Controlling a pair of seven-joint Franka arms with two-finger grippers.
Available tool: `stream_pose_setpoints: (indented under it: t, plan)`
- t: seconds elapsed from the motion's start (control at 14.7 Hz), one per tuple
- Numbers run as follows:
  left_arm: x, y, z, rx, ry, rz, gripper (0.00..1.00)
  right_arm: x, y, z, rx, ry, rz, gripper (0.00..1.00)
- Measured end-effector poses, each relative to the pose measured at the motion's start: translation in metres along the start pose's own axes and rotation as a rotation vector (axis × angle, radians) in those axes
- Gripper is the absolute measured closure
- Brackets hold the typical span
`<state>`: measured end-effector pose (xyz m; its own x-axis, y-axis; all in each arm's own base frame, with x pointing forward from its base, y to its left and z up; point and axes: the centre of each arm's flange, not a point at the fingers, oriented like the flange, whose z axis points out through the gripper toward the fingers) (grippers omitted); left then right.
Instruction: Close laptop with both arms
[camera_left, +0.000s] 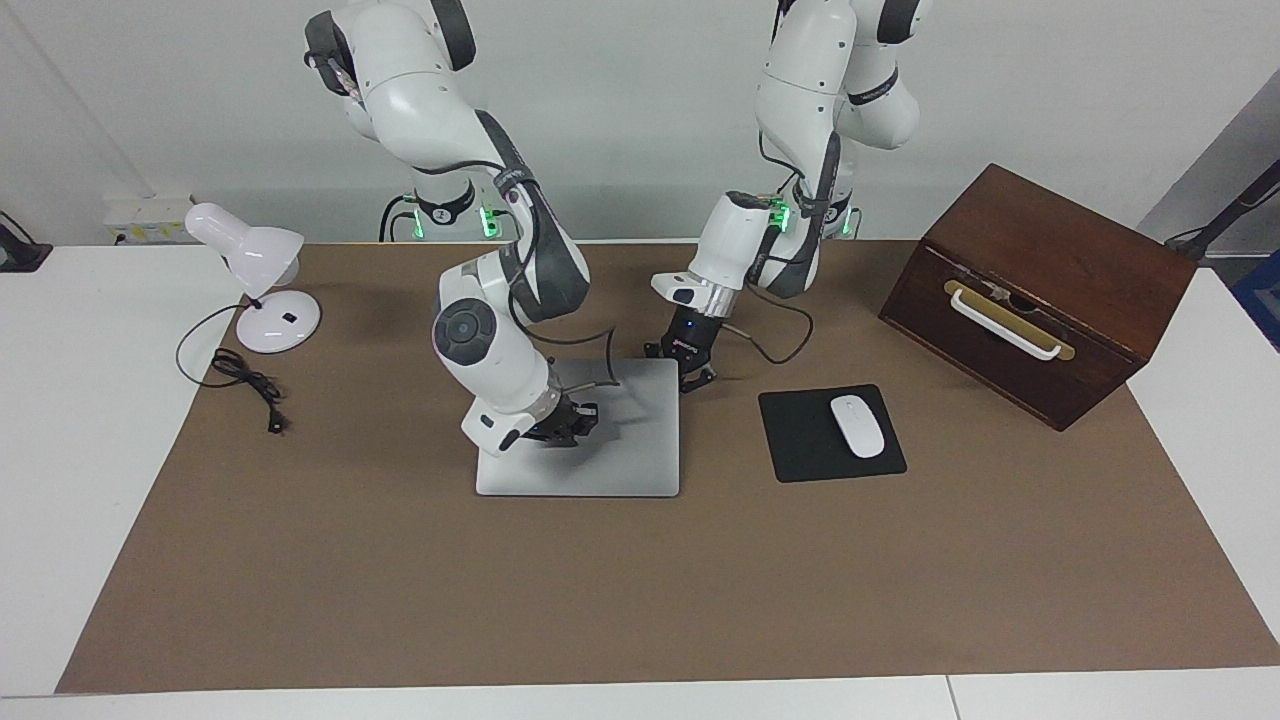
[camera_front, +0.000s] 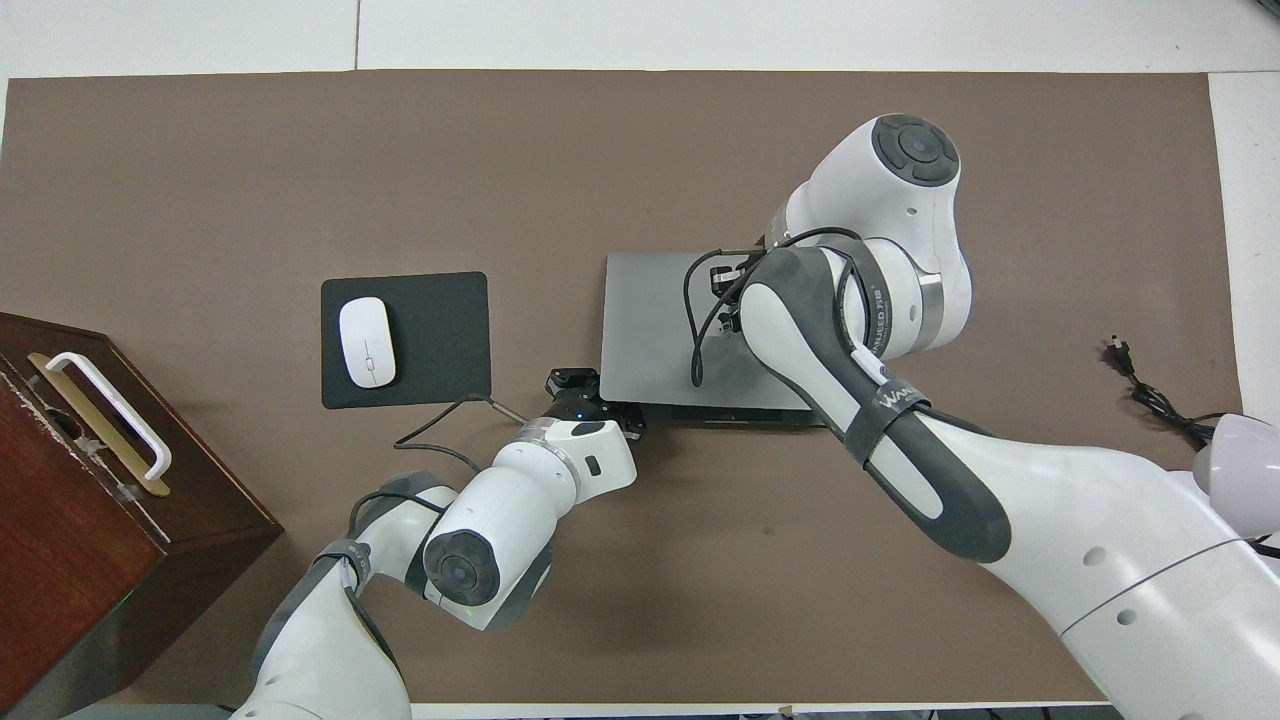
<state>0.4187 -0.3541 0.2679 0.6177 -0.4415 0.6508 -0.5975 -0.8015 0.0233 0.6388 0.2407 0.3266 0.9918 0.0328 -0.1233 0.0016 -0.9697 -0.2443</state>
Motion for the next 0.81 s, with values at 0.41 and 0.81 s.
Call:
stream_pose_setpoints:
  t: [0.41,0.81]
  plan:
    - [0.0,0.0,0.0,0.0,0.0,0.0,0.99,-0.0011,-0.0028,0.0006,-0.001,-0.001,0.006,0.99]
    - [0.0,0.0,0.0,0.0,0.0,-0.003,0.99,-0.0019,-0.0048,0.0007,-0.001,-0.001,0.003,0.99]
